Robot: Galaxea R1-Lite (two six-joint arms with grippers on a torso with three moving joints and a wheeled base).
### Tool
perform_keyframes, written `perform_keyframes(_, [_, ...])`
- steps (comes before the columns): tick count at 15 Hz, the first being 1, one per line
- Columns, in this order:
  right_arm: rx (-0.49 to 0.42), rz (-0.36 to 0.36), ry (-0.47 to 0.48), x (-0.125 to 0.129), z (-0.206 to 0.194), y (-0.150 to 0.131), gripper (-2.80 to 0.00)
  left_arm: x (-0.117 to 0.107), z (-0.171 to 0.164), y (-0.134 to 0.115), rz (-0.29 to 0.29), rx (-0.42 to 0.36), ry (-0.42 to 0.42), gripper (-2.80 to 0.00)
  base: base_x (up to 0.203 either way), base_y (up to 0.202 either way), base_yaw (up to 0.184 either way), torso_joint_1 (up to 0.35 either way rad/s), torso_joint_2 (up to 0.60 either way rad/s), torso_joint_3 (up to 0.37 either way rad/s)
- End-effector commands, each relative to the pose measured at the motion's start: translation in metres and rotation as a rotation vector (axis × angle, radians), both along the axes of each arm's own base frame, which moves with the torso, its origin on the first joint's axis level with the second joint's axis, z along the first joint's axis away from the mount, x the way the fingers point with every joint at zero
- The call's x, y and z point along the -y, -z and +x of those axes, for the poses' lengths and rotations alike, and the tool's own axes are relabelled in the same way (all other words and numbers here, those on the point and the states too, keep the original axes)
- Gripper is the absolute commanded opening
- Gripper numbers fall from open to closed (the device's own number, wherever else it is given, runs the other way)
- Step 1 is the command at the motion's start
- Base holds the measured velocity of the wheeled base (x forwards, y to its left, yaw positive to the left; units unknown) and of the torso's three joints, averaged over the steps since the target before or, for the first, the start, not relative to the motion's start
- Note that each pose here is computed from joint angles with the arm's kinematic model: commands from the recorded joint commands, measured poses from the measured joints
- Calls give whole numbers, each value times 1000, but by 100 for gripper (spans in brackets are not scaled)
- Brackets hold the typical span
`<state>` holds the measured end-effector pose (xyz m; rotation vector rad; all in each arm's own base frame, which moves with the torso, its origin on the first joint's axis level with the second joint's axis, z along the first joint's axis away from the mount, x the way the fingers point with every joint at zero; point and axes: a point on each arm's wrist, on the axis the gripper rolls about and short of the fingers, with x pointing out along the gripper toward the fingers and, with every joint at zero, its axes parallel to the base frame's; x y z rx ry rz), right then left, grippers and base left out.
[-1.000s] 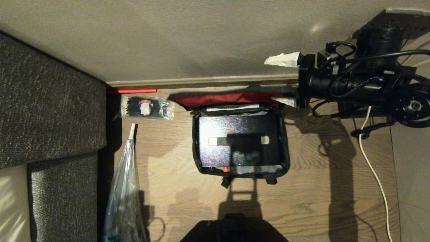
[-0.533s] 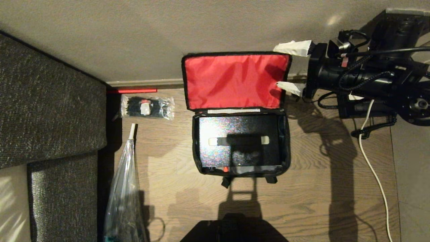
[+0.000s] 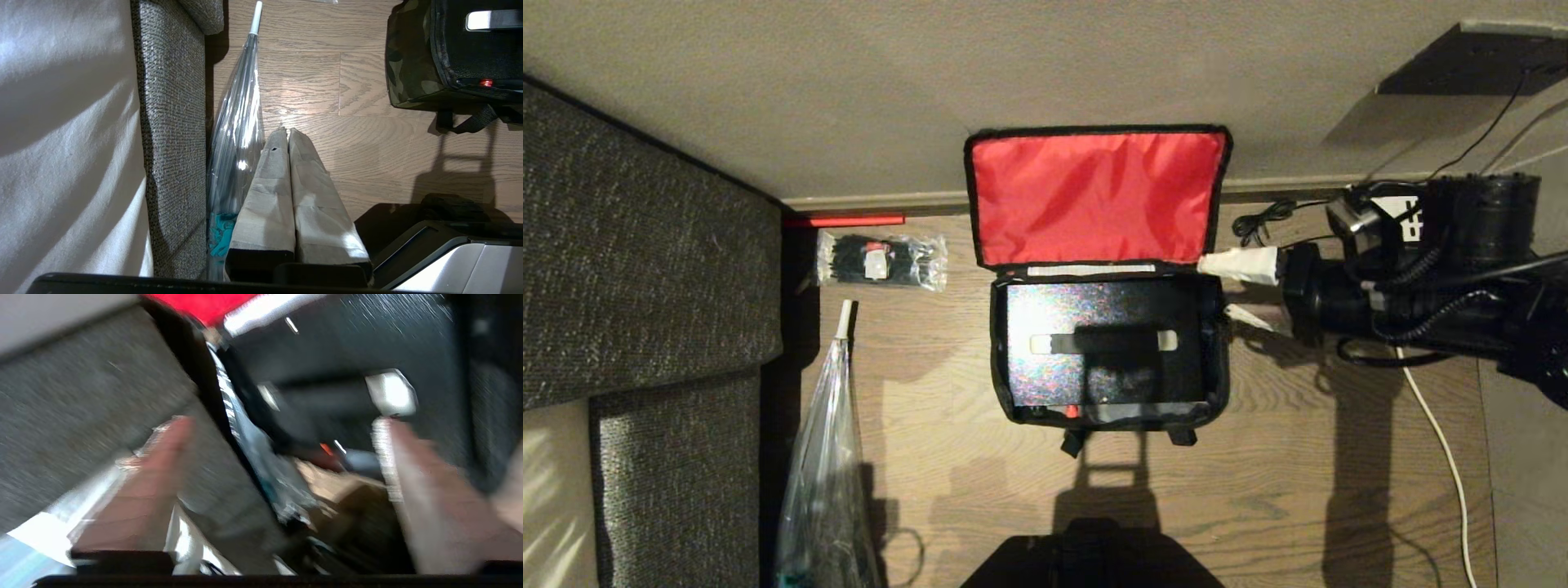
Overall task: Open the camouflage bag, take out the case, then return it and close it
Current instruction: Grip the handle
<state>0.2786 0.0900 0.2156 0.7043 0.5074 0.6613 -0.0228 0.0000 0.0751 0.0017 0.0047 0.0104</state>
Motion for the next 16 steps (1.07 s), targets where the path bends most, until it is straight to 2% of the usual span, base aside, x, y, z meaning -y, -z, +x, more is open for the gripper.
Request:
perform_keyframes(1, [42,-15,19,14,-42,-7,-280,0,0,1,0,-3,0,-280,0,0,0,0,0,0])
perform_keyframes(3, [49,-93,96,24,-70,2,-280,0,0,1,0,-3,0,-280,0,0,0,0,0,0])
perform_keyframes(6, [-1,-285,269,41,-114,23,-280,0,0,1,0,-1,0,-280,0,0,0,0,0,0])
perform_keyframes(9, [26,-470,384,58,-162,29,-280,0,0,1,0,-3,0,-280,0,0,0,0,0,0])
perform_keyframes(13, [97,-585,444,77,-222,30,-280,0,0,1,0,-3,0,-280,0,0,0,0,0,0])
perform_keyframes(16, [164,-720,523,91,-269,56,-280,0,0,1,0,-3,0,-280,0,0,0,0,0,0])
